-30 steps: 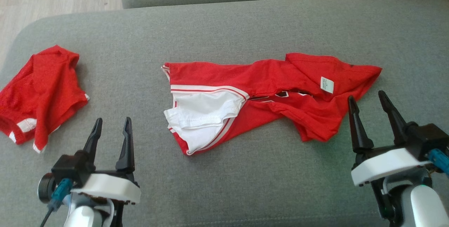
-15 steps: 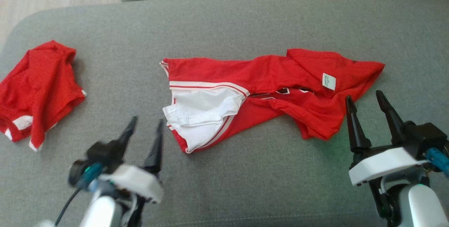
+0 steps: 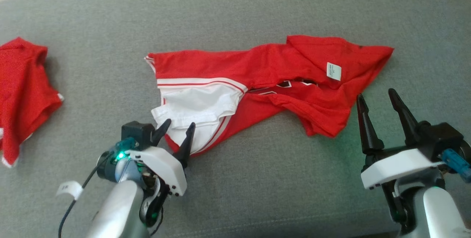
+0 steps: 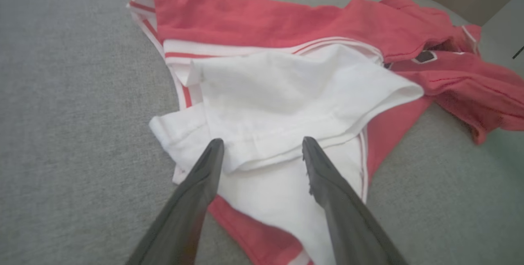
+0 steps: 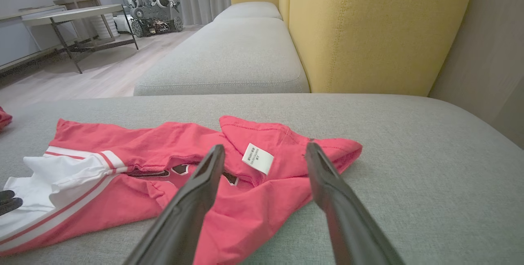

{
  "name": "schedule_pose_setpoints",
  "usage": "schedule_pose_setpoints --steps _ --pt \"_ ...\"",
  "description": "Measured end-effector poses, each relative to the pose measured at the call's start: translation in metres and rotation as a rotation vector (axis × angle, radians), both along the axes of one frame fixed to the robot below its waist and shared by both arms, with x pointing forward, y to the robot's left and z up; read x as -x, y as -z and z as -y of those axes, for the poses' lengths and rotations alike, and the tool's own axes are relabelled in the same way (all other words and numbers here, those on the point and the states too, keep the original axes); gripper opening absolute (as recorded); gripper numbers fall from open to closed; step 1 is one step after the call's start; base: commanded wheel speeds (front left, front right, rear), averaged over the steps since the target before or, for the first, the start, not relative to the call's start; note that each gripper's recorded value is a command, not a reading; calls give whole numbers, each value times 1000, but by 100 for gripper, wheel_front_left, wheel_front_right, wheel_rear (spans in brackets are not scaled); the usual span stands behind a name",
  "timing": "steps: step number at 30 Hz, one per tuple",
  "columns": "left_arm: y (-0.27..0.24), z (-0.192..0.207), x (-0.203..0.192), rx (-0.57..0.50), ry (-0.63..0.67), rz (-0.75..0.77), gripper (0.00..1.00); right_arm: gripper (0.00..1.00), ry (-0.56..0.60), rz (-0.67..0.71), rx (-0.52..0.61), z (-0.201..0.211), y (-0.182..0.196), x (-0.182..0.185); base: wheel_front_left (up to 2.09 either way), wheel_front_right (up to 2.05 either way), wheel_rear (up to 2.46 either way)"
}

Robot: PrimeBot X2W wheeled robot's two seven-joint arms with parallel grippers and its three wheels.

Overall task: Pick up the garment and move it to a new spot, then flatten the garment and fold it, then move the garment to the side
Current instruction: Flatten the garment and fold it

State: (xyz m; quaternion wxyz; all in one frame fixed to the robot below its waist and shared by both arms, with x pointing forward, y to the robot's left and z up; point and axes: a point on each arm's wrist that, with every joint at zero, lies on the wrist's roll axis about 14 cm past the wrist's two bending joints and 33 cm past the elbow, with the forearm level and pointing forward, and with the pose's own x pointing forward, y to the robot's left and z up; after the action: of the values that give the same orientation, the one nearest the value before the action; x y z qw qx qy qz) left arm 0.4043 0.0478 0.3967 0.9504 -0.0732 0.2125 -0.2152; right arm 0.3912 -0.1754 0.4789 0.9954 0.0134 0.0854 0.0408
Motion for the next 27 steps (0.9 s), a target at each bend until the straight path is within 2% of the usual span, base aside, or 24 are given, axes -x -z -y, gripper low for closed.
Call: schedule_pose_setpoints --steps 9,10,11,12,13,27 --pt "14 1 -9 -6 -7 -45 100 100 16 -17 0 5 7 -2 0 0 0" --pt "14 1 -10 -2 -8 -45 84 100 15 -17 -3 5 7 -2 0 0 0" --pt "14 1 -9 -1 -9 -47 37 100 15 -18 -8 4 7 -2 0 0 0" --pt "15 0 -8 -2 -8 -51 10 100 13 -19 -9 4 8 -3 0 0 0" --pt "16 -1 -7 -4 -9 -53 0 100 11 -21 -9 3 9 -3 0 0 0" --pt "-8 -4 -15 16 -33 64 0 100 16 -20 -20 5 9 -13 0 0 0"
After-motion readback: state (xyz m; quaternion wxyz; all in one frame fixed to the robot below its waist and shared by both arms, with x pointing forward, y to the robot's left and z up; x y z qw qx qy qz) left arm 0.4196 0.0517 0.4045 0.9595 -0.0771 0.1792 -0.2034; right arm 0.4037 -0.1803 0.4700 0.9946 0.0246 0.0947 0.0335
